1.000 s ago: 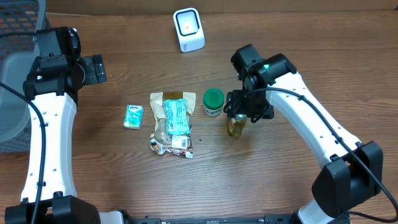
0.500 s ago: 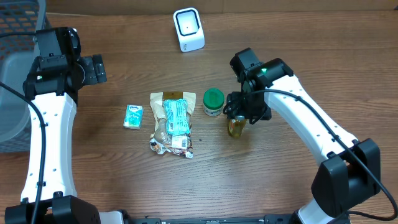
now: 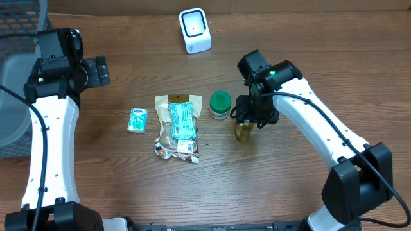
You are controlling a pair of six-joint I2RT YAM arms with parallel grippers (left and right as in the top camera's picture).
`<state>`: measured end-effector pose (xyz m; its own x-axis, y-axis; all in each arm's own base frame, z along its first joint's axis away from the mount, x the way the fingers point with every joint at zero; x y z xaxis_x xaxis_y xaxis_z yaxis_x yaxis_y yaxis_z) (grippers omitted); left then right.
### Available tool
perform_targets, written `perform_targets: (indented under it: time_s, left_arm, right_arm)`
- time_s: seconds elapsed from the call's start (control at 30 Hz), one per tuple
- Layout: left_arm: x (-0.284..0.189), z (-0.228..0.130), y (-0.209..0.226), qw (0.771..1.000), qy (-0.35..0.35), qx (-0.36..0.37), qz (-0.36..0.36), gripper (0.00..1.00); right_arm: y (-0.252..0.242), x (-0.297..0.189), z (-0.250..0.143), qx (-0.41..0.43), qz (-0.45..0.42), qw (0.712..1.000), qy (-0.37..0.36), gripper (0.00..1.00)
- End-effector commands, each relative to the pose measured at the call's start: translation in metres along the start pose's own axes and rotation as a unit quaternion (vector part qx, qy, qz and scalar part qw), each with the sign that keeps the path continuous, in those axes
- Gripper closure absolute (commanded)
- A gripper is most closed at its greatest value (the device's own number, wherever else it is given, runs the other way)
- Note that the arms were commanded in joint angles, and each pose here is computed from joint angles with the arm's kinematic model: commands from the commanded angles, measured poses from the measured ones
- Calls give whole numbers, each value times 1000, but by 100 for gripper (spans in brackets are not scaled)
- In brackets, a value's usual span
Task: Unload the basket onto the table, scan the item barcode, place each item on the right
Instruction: 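Close the right gripper around the yellow bottle's neck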
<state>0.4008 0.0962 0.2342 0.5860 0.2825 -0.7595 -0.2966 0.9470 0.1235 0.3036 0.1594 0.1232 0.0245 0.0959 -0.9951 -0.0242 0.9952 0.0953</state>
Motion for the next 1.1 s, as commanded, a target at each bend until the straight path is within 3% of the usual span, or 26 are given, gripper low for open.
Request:
perform_targets:
  time_s: [0.0,1.07]
  left_arm:
    - [-9,8,-2,1000,-14,-5,-3,0]
    - [-9,8,-2,1000,-14,-5,-3,1]
  right_arm:
    - [3,1,-2,0,5,1000,2,36]
    - [10,1,-3,-11,9,1000,-1,34]
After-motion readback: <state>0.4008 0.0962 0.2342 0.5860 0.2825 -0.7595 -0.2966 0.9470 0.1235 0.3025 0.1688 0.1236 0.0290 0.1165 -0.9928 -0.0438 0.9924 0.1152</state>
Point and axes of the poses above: each gripper's point midway between its finger pads, its own x axis out along the fingers, its own y axis along the line the jaws close on, z = x × y, the point moved 1 cm from there along -x, back along the fingers, and after that the axes turned 2 degrees about -x, right-handed, at the moved point
